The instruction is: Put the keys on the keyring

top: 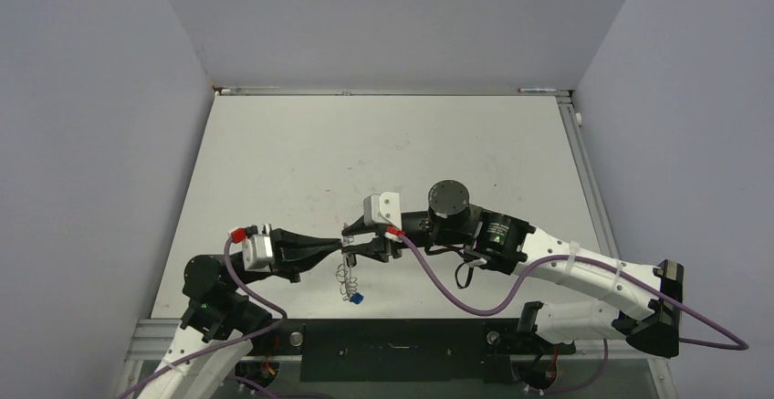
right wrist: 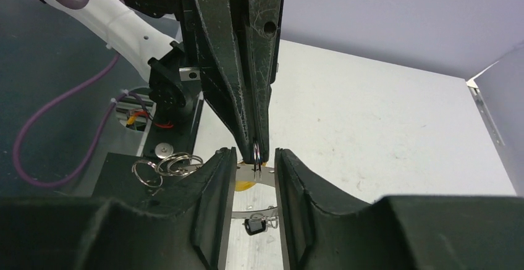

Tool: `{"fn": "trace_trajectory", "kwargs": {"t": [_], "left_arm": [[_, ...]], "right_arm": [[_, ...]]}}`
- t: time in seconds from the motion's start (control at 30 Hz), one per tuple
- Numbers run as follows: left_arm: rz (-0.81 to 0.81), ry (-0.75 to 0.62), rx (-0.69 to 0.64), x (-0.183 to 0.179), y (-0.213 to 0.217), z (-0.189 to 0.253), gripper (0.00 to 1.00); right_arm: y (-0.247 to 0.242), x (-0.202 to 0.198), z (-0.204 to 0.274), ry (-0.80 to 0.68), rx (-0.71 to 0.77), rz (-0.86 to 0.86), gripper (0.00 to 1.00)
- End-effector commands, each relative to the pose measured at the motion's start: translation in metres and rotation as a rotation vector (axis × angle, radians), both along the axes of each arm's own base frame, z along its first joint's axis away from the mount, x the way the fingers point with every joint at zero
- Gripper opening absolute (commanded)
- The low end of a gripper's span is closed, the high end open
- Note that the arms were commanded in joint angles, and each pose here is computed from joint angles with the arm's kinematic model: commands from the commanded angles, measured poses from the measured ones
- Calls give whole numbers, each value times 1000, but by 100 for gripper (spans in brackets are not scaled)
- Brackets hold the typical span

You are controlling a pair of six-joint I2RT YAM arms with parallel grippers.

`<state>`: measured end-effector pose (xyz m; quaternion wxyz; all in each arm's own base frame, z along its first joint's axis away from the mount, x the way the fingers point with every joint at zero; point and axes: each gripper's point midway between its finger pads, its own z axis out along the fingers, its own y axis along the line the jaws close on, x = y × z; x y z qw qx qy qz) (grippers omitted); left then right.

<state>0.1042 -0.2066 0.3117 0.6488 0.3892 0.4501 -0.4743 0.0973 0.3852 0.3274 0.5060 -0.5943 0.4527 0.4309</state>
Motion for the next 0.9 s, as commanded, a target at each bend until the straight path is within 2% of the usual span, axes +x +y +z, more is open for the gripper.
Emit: {"fn": "trace_trajectory", "kwargs": {"t": [0.0,0.07,0.2,0.47,0.87], "left_arm": [[68,-42,-6,5,7,15,0],[69,-42,-3,5,8,15,0],[79,-38,13,7,8,12,0],[95,10,54,17,5,1,0],[73,51,75,21,0,-8,0]], "right_arm": [[-3,10,28,-54,53,-51,35],[-8,14,30,-68,40,-76,42],[-18,21,32,-104,-8,-117,43],[-33,23,13,-146,-214,-107,39],[-23,36,-12,-169,-386,-81,34]]}}
